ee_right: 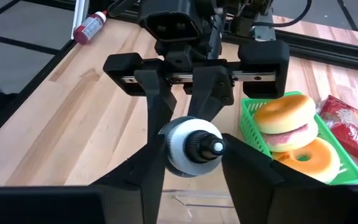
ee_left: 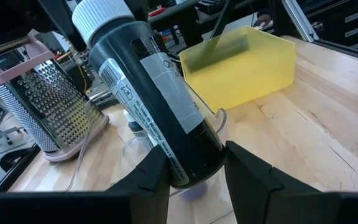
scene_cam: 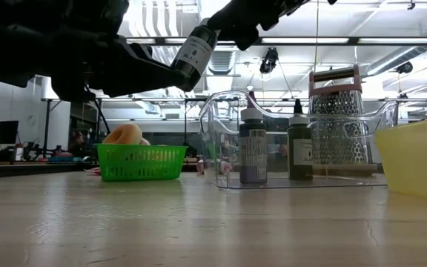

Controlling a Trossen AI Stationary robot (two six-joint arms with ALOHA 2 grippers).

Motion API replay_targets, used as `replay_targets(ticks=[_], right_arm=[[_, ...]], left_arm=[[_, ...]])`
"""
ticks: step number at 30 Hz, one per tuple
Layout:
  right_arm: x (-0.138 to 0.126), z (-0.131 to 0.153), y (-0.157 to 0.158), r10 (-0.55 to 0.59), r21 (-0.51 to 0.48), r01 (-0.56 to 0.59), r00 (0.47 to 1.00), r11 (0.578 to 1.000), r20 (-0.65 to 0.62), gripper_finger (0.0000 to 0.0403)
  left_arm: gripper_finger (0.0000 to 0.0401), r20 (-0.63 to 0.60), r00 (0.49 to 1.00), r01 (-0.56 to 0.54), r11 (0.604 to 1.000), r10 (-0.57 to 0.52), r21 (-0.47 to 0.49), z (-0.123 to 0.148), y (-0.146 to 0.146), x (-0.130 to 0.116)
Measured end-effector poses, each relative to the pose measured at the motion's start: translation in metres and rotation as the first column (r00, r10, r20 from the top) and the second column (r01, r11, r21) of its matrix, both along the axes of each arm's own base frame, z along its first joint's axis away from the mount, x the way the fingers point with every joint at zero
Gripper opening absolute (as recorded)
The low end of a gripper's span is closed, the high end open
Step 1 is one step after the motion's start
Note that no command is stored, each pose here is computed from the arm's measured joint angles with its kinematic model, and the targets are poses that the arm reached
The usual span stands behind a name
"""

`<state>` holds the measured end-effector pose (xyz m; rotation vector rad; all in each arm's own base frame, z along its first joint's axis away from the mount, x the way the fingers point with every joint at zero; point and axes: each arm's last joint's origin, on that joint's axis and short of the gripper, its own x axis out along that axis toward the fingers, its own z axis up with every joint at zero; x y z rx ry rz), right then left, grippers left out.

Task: Pick & Place Food Item
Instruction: Put the black food coloring bottle into the transparent bin

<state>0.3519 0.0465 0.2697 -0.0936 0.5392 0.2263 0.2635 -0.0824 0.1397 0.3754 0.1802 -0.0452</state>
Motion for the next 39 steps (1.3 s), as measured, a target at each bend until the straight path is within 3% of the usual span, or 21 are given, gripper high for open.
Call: replay_targets(ticks=[8,14,23,39], right_arm=[[0.000,0.000,0.000,0.030,0.004,-0.030,1.000,1.000,-0.001,0.0104],[0.002,-0.006,0.000,0.039,-0.007,-0.039,0.999,0.999,-0.015,0.0103],[0.017,-0.036,0.003,0.056,-0.028,-0.058,0.995,0.998,-0.078,0.0103],[0.013,-0.026,0.002,0.045,-0.032,-0.047,0.998,0.998,-0.052,0.0103]], left_arm=[[0.0120,-0.003,1.000,0.002,1.000,-0.002,0.001,0.000,0.000,0.000],[0.0120,-0.012,1.000,-0.001,1.000,0.001,0.004,-0.002,0.000,0.000],[0.0112,-0.068,0.998,-0.001,1.000,0.002,0.008,-0.008,0.001,-0.002],[0.0112,-0.067,0.998,-0.006,1.000,0.006,0.003,-0.007,0.001,-0.002]])
